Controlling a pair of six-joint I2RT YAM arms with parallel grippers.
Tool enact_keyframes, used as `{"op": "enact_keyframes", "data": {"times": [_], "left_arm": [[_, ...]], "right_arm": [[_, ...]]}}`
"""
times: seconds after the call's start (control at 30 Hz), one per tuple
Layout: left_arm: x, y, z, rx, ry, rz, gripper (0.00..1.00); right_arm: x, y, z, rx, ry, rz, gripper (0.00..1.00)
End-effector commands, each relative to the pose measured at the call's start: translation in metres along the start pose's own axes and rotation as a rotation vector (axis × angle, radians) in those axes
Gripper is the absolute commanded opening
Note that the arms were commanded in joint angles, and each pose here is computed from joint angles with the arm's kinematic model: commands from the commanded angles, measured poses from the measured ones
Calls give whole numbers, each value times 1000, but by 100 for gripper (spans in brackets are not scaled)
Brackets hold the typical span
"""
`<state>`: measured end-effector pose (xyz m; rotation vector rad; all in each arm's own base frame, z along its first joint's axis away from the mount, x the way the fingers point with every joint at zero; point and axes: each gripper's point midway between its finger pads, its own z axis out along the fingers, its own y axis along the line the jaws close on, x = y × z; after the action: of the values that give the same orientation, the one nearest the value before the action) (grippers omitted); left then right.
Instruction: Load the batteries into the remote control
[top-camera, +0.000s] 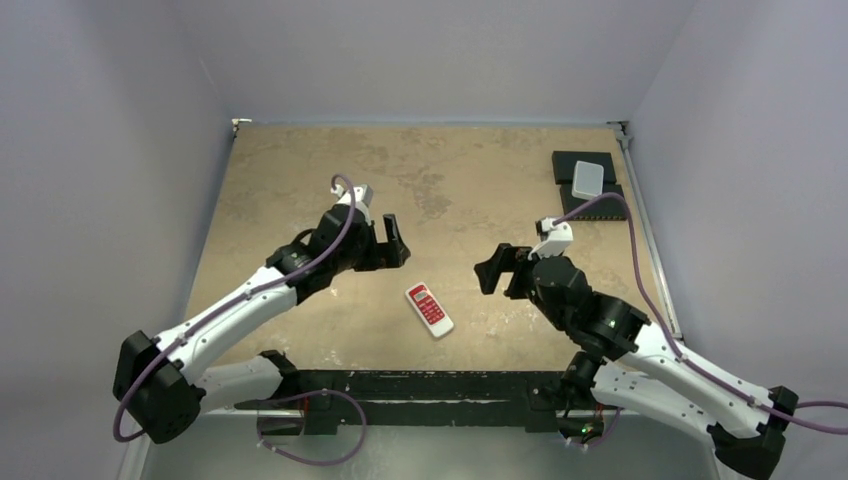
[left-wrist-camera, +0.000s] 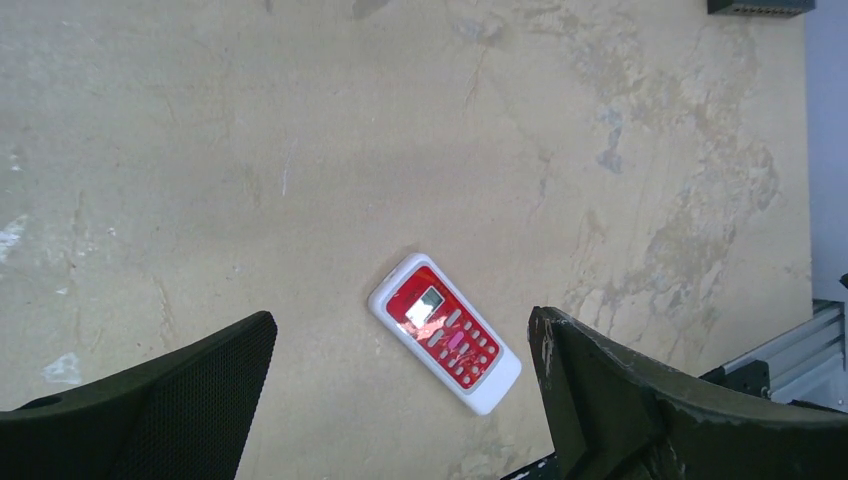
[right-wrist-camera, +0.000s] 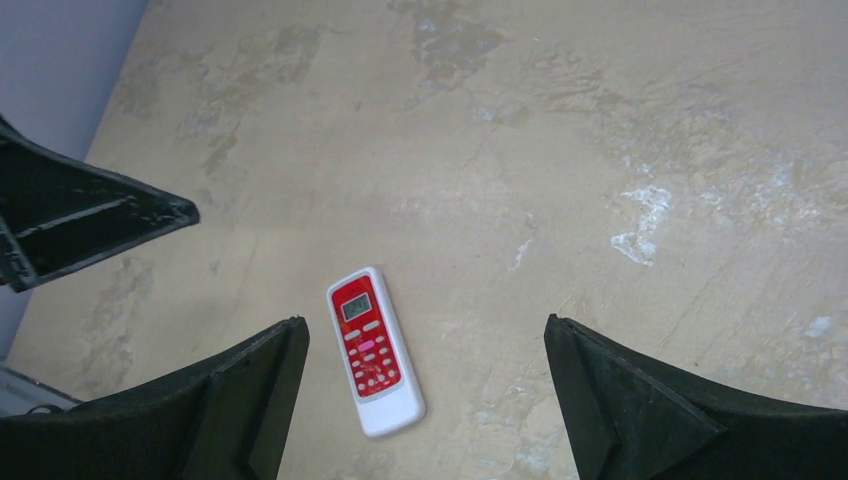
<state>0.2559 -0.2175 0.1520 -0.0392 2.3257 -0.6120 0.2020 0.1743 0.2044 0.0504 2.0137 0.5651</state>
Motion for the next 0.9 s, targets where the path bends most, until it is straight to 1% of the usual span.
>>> {"op": "enact_keyframes", "data": {"times": [0.0, 0.27, 0.43, 0.73, 0.87], "left_arm": [[-26, -3, -32, -29, -60, 40, 99], [-66, -7, -92, -31, -201, 84, 99], [-81, -6, -127, -9, -295, 99, 99], [-80, -1, -155, 12, -337, 98, 99], [-79, 1, -159, 15, -345, 92, 99]], "right_arm": [[-26, -5, -6, 68, -62, 12, 99], [-55, 1, -20, 41, -132, -22, 99], [-66, 0, -28, 39, -165, -34, 99], [-83, -3, -43, 34, -217, -34, 99], [-82, -1, -47, 11, -205, -62, 99]]}}
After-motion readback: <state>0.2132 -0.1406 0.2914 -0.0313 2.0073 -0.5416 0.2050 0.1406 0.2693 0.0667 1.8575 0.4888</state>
